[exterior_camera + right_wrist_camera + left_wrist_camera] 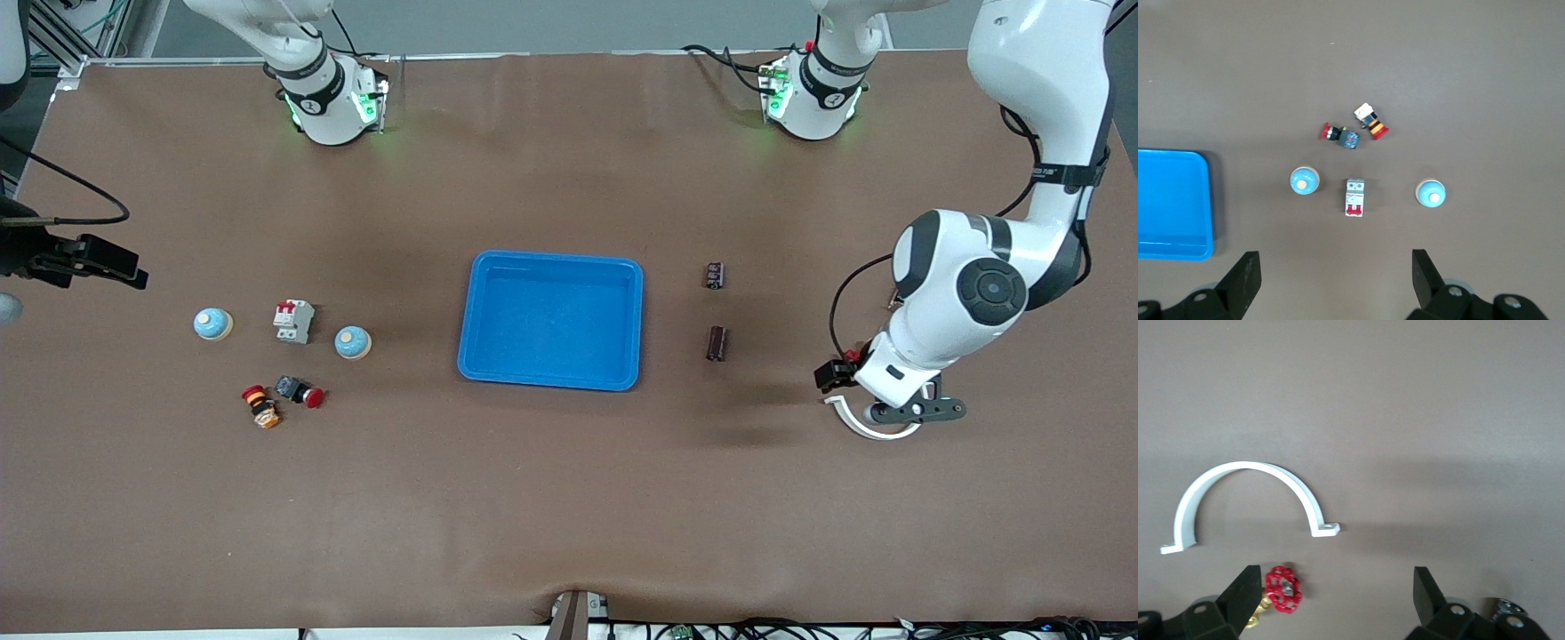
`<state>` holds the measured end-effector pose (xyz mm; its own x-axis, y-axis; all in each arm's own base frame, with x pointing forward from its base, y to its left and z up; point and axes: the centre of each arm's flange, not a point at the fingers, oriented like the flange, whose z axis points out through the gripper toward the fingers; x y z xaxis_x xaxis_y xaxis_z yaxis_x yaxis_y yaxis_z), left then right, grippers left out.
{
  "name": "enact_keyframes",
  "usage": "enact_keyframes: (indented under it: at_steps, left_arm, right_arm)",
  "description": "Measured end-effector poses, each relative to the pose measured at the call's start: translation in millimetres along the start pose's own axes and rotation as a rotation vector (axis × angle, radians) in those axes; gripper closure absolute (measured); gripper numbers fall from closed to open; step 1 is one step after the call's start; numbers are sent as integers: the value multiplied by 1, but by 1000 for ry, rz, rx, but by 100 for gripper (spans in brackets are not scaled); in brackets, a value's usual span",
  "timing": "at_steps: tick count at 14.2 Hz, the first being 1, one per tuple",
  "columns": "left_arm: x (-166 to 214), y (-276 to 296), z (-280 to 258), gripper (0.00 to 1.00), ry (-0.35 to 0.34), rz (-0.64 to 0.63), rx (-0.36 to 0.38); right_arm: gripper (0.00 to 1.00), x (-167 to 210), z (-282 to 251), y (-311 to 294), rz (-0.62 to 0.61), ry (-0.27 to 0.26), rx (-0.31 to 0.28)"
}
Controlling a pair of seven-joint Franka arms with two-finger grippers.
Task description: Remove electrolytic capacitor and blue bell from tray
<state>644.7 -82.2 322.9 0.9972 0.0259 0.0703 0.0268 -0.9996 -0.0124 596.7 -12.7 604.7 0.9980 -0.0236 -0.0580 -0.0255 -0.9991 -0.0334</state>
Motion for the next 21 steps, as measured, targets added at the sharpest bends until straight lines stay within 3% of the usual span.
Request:
enact_keyframes:
  at_steps: [7,16,21]
  left_arm:
    - [3,-8,-32,0,16,4,-15]
    - [-33,-32,-203,0,-63,29,-18]
    - [-55,-41,-255,0,-44,50,-12]
  right_arm:
    - [0,0,0,-9,-10,1,-7]
    - [0,1,0,-20,-22,6,-11]
    - [0,11,-1,-4,8,65,2]
